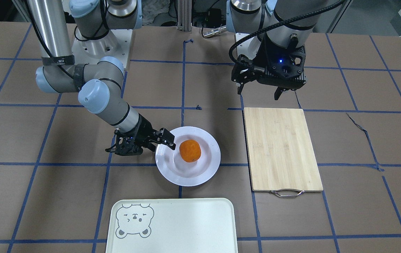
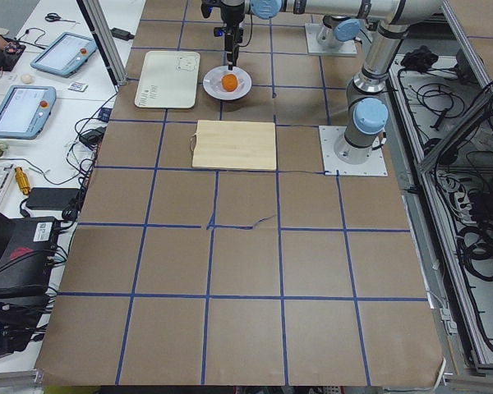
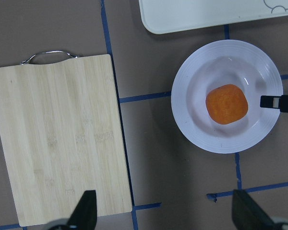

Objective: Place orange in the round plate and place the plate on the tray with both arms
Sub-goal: 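Move the right gripper to the plate rim nearest it and grip the rim, then drag the plate with the right gripper onto the bear-printed tray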

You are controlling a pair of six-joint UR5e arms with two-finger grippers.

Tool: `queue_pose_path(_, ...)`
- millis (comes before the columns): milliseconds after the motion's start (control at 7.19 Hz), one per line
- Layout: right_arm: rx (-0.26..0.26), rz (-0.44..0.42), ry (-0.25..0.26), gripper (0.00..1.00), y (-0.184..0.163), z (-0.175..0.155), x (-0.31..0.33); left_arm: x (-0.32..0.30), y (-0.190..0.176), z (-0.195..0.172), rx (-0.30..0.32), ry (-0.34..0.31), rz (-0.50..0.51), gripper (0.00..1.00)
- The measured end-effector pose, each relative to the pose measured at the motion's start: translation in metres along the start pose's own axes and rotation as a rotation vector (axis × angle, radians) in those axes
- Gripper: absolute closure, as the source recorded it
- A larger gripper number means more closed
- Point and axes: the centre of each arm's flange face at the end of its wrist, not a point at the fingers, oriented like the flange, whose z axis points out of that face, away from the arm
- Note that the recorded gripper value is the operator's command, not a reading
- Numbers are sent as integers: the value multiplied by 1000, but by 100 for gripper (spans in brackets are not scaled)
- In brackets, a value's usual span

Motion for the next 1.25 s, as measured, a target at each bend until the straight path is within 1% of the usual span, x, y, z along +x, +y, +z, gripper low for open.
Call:
queue_pose_path(139, -5, 0, 0, 14, 1, 4, -1, 0, 0, 0, -1, -1, 1, 0)
queue_pose_path(278, -3, -7, -2, 18, 1, 8, -2, -1, 0, 0, -1, -14, 3, 0)
queue_pose_path(417, 4, -13, -5, 34, 1, 12, -2, -3, 1, 0, -3, -35, 4, 0)
queue_pose_path(557, 10, -18, -8, 46, 0, 14, -2, -3, 1, 1, -7, -44, 5, 0)
queue_pose_path(835, 12, -21, -9, 74, 1, 16, -3, -3, 0, 3, -10, -43, -1, 0)
queue_pose_path(974, 12, -19, -7, 81, 2, 17, -3, -3, -1, 4, -6, -37, -2, 0)
queue_pose_path(1252, 15, 7, 5, 88, 0, 16, -2, -2, -7, 4, 26, -29, 5, 0)
